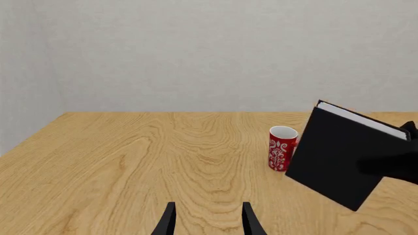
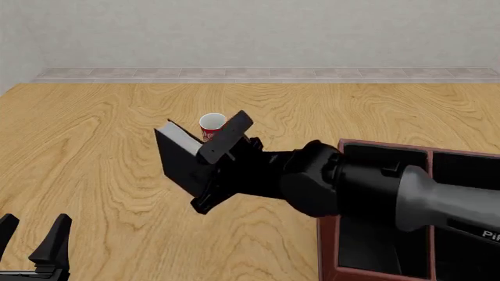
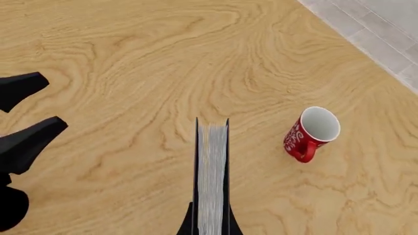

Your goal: Pick up the book and place it in the left compartment of the caddy.

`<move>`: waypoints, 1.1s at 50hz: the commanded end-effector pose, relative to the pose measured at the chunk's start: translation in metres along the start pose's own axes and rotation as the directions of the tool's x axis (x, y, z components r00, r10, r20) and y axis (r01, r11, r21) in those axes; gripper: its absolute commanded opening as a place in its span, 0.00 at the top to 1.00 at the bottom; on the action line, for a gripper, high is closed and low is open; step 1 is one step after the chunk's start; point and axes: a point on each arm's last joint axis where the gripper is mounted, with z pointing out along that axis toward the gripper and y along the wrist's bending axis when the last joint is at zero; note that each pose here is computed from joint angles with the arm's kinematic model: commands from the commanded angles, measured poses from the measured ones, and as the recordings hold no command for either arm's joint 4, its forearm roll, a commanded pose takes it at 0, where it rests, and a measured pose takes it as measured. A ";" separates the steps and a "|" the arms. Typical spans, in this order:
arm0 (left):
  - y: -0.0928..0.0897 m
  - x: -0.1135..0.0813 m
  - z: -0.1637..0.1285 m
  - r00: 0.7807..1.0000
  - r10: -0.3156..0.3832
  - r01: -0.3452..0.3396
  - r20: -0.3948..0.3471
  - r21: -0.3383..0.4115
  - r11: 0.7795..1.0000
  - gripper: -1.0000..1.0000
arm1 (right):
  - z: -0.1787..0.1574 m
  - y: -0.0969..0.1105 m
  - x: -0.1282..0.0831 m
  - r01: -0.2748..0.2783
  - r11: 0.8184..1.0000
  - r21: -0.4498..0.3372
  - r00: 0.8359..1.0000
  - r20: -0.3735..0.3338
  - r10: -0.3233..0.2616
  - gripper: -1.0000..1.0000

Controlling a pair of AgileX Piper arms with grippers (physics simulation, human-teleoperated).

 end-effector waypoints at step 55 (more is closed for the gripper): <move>0.000 0.000 0.000 1.000 0.000 0.000 0.000 0.000 1.000 0.00 | -0.152 -0.064 -0.037 -0.065 0.971 0.230 0.978 0.208 0.016 1.00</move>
